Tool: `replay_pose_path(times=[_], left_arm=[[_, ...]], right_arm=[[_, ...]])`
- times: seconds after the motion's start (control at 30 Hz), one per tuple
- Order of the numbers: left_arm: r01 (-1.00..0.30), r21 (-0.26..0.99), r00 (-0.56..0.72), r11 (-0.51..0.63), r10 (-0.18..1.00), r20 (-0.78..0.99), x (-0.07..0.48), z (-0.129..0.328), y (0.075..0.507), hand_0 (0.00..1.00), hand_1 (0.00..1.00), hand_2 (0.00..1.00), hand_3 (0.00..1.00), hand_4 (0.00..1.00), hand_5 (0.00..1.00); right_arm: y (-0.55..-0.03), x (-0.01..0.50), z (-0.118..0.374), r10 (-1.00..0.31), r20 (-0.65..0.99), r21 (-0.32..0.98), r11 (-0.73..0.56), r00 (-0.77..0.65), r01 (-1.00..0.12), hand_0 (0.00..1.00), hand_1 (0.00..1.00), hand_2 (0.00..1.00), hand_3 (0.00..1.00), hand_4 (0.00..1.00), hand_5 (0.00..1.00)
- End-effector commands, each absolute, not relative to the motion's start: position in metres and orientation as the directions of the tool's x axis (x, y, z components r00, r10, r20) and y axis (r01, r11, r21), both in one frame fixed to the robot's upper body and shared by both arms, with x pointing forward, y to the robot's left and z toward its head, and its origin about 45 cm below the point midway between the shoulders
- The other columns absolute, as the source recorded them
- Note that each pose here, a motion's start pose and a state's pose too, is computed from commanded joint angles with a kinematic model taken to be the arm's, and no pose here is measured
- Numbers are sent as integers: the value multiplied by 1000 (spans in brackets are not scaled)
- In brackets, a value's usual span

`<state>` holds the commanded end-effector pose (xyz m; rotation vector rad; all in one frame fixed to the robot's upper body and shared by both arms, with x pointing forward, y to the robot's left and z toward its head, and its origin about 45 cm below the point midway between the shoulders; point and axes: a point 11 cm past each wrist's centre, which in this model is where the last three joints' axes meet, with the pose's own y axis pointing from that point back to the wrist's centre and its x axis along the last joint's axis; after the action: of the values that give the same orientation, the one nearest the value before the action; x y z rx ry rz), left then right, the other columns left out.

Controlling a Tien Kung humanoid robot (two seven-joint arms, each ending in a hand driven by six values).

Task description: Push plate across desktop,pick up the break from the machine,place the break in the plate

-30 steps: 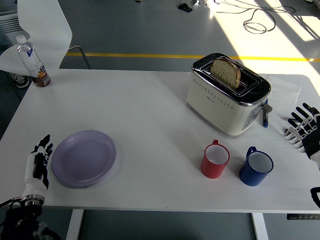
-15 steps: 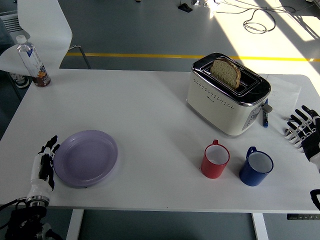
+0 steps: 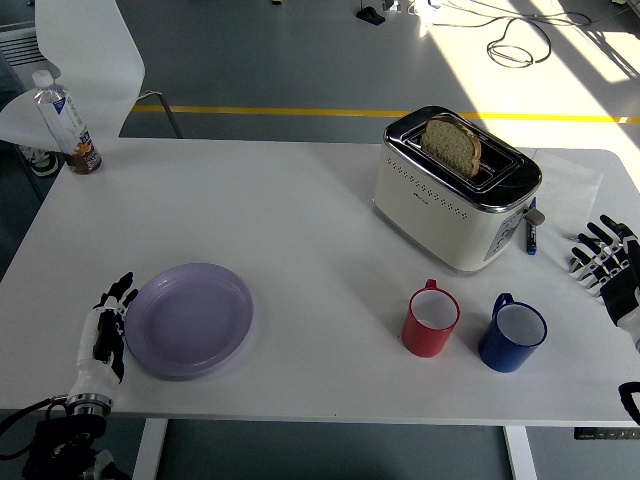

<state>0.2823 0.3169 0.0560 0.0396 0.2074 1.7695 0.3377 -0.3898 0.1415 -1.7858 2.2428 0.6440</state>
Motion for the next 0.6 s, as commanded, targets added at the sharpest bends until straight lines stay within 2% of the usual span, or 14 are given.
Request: replay_pose_path(times=[0.6], left_arm=[[-976, 158, -175, -150, 972, -156, 288, 61, 302, 898, 904, 941, 847, 506, 998]], right_arm=[[-390, 343, 148, -873, -423, 191, 175, -242, -966, 780, 734, 728, 720, 509, 571]])
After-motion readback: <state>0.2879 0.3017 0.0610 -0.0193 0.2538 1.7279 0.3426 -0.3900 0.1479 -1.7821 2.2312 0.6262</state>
